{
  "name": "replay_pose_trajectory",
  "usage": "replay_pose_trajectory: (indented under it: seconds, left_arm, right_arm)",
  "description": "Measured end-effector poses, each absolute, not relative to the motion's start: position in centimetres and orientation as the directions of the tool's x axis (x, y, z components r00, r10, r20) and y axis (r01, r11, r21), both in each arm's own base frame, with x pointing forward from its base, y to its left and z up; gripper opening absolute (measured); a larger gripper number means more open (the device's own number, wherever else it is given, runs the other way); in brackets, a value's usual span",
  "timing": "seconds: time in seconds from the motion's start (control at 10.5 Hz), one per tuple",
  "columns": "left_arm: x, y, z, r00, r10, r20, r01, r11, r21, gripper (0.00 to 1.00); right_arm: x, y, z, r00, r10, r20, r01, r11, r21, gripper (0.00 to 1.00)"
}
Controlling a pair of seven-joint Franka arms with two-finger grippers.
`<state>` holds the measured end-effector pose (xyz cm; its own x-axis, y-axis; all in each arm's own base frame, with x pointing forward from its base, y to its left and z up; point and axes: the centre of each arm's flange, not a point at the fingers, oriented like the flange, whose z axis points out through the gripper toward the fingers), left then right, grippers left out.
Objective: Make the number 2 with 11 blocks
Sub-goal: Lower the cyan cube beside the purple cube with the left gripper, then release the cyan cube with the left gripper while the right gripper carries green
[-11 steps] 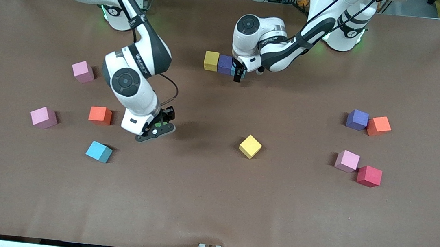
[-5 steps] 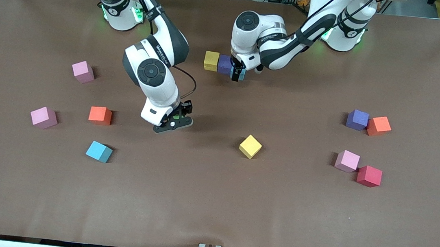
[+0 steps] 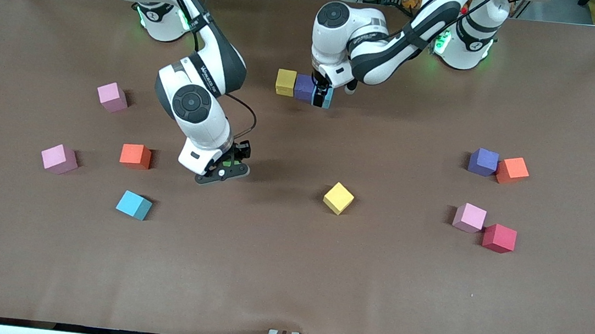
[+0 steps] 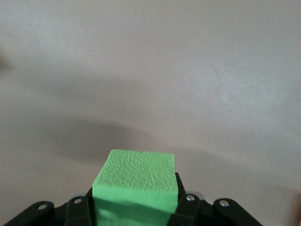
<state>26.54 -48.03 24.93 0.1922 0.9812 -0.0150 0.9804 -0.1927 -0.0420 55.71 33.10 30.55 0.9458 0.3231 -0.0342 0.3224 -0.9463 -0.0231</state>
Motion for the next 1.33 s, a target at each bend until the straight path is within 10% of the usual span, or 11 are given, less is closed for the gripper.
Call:
replay_pose_trajectory:
  seconds: [0.67,1.33]
  left_arm:
    - [39.6,-41.1,33.6,0.235,0.971,-0.034,0.972,-0.235,0.002,1.0]
    - [57.4,-32.7,33.1,0.428,0.902,-0.058,0.902,-0.422,0.093,1.0]
  right_arm:
    - [54.8,34.4,30.4,0.945,0.325,-0.041,0.325,-0.946,-0.024,0.58]
    - [44.1,47.3,29.9,0.982,0.179,-0.053,0.179,-0.984,-0.008,0.58]
